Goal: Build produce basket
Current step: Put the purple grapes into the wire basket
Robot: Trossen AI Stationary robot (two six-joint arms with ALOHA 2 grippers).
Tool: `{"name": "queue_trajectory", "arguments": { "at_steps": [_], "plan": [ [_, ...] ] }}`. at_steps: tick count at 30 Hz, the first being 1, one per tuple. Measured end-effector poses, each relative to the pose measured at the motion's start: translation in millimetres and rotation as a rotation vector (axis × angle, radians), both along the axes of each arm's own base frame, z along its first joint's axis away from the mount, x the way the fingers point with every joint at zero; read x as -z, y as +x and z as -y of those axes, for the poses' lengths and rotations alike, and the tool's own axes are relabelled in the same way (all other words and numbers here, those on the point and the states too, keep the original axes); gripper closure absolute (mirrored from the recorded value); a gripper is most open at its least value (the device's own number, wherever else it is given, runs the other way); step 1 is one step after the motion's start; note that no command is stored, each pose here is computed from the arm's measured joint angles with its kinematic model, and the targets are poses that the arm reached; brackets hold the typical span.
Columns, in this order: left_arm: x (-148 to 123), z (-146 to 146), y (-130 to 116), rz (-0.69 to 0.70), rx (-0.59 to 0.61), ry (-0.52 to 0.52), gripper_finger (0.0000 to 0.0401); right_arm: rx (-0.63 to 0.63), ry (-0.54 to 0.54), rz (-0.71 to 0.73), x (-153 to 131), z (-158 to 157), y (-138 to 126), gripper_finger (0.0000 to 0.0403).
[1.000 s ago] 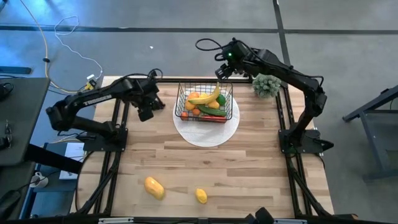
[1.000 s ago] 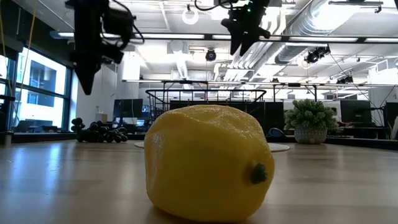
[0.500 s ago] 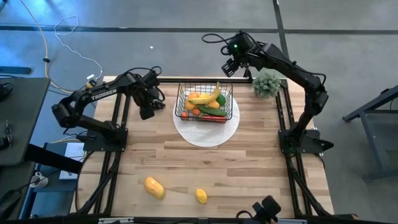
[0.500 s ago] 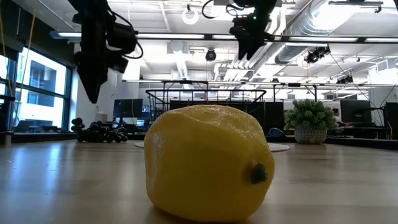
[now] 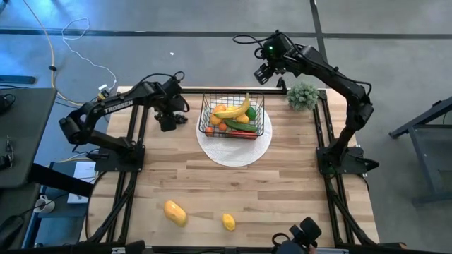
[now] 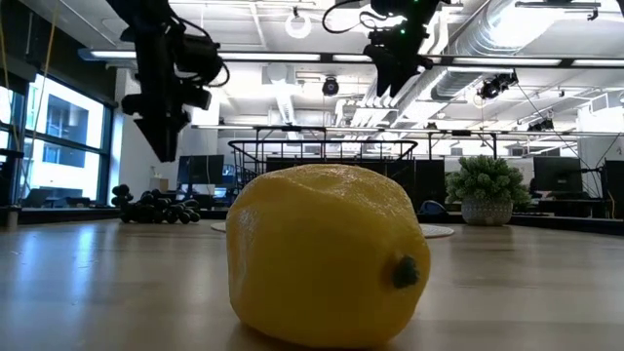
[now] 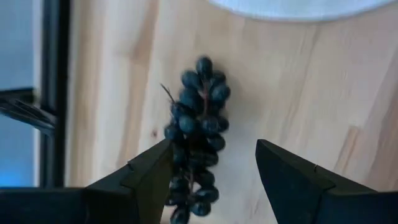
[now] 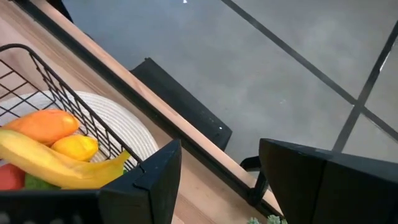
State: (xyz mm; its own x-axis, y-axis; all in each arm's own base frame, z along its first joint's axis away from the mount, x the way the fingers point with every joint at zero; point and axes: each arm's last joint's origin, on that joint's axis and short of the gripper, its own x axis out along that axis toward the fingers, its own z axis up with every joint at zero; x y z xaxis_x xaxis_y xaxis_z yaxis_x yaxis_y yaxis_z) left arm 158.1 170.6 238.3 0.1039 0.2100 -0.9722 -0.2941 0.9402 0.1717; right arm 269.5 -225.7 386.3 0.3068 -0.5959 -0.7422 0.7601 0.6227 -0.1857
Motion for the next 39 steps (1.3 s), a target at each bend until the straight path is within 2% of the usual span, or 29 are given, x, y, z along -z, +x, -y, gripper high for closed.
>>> {"name": "queue_trajectory", "arguments": {
  "at_steps": [8,14,20,27,30,35,39],
  "plan": [
    [29,-12,5,-0.146,-0.005,-0.097,0.0181,-0.022,-0.002,-0.008,0,0,0,0.0204],
    [55,-22,11,-0.280,-0.015,-0.117,0.0181,-0.022,-0.002,-0.009,0,0,0,0.0204],
    [74,-30,18,-0.309,-0.028,-0.113,0.0181,-0.031,0.006,-0.001,0,0,1,0.0204],
    [104,-36,23,-0.388,-0.026,-0.175,0.0181,-0.032,0.011,0.002,0,-1,1,0.0204],
    [109,-37,24,-0.408,-0.036,-0.180,0.0184,-0.030,0.015,0.006,0,-1,1,0.0204],
    [108,-37,24,-0.397,-0.013,-0.193,0.0221,-0.031,0.020,0.010,0,-1,1,0.0204],
    [108,-37,23,-0.389,-0.017,-0.205,0.0285,-0.018,0.031,0.026,0,-1,1,0.0204]
  ]
}}
